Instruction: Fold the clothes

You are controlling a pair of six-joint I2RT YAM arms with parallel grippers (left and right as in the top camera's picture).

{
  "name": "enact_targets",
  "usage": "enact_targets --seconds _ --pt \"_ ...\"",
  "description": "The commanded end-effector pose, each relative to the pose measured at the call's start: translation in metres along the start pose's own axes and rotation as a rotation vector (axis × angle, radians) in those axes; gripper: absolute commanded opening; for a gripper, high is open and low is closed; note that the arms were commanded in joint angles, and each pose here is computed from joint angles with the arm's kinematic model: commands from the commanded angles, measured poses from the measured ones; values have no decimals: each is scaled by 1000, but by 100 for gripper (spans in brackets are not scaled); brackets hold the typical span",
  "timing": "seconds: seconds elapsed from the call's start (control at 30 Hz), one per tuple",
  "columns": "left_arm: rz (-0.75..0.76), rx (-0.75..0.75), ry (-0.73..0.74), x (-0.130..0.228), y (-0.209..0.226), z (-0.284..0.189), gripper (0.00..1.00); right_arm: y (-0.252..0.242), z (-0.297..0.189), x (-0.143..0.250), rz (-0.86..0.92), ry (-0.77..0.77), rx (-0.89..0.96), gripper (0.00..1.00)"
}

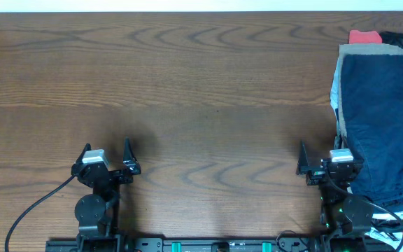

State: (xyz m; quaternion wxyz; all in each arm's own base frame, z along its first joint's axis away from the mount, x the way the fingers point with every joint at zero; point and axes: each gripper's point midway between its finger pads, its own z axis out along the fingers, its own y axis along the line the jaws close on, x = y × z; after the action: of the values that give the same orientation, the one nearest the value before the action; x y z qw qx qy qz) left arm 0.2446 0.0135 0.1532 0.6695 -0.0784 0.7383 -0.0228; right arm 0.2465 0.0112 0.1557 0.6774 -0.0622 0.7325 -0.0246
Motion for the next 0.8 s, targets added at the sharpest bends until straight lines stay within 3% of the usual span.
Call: enact_targets --seconds 0.0,0.1,0.37,0.63,0.77 --pt "-8 -24 49 16 5 1 98 3 0 2 23 8 -12 99" --pt "-63 -25 49 16 5 1 98 2 0 2 172 8 -9 99" --pt "-94 -18 24 -9 1 -3 98 10 -3 0 208 33 -54 99" --pt "-82 -54 233 -21 -1 -2 98 -1 -9 -17 207 155 -5 99" --pt "-91 8 345 -30 -17 5 98 -3 -6 -23 206 270 -2 99"
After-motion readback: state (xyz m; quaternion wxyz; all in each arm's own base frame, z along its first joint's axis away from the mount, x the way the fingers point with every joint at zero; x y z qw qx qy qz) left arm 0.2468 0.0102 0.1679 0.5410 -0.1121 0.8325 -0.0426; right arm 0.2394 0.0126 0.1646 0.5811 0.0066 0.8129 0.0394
